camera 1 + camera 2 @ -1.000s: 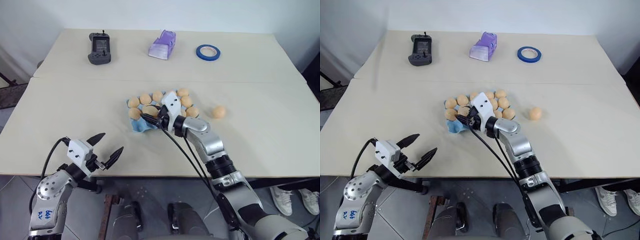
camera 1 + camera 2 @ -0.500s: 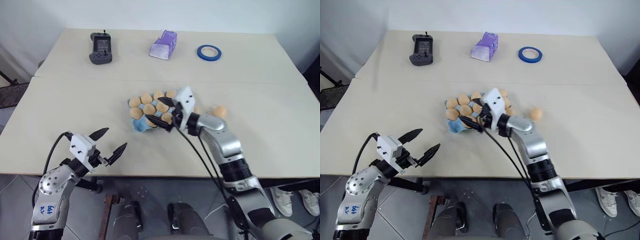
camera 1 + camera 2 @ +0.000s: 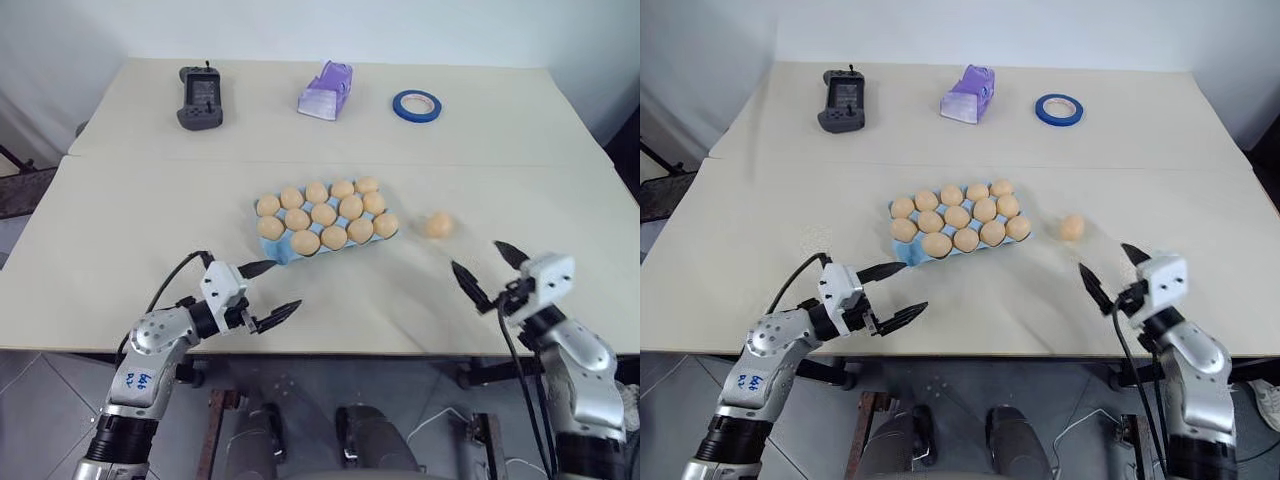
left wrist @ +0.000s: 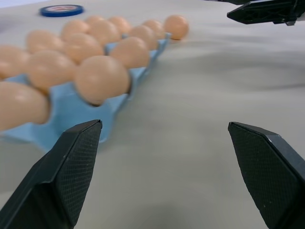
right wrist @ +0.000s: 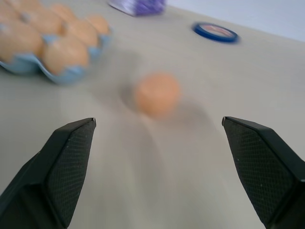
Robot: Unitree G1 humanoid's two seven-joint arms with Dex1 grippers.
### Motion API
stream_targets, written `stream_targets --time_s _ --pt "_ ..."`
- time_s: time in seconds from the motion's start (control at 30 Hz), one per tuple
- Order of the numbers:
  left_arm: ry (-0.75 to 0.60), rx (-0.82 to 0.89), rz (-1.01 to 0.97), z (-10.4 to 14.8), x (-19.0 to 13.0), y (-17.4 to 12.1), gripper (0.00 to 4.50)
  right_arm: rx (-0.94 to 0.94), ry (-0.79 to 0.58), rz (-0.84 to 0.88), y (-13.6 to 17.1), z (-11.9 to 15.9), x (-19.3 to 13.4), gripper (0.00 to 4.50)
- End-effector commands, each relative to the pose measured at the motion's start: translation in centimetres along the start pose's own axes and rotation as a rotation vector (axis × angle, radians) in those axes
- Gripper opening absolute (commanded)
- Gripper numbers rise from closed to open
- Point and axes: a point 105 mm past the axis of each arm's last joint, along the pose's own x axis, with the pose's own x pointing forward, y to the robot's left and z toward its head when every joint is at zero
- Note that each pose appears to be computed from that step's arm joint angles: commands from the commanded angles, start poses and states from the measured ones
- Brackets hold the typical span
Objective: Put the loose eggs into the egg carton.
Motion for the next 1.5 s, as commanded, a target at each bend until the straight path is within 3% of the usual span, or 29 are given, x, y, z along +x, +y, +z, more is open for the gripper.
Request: stream_targets --time_s 0.03,0.23,0.47,0.83,0.93,1.1,1.13,1.23,1.37,1.5 --pt "-0.031 0.036 -0.034 0.8 0.8 -0.1 4.5 -0.022 -0.005 -0.079 -1.2 -0.5 -1.3 4.45" --pt "-0.052 0.025 -0.067 1.2 1.4 0.1 4.5 0.003 -0.043 -0.055 -0.5 0.0 0.0 4.45" --pt "-0.069 0.038 -0.042 1.4 1.4 0.5 4.5 0.082 -0.046 0.0 0.2 1.2 5.8 4.45" --pt "-0.069 0.052 0.019 1.7 0.0 0.4 4.5 0.084 0.113 -0.049 -1.3 -1.2 11.6 4.45" --pt "-0.067 0.054 0.05 1.7 -0.6 0.5 4.5 0.088 0.1 -0.008 -0.4 -1.1 12.4 3.85" --pt "-0.066 0.057 0.102 1.9 -1.4 0.8 4.5 0.088 0.04 0.042 0.6 0.1 13.2 2.19" --pt "-0.067 0.057 0.114 2.0 -1.5 1.0 4.5 0.086 0.028 0.045 0.6 0.4 13.3 2.13" --pt "-0.064 0.045 0.188 1.9 -2.6 1.8 4.5 0.084 -0.054 0.142 2.5 2.7 13.8 2.12" --pt "-0.053 0.015 0.342 1.2 -5.4 3.2 4.5 0.108 -0.162 0.393 8.5 7.0 14.2 2.12" --pt "-0.033 0.001 0.464 0.4 -7.8 3.9 4.5 0.127 -0.193 0.599 14.9 9.6 14.1 2.12"
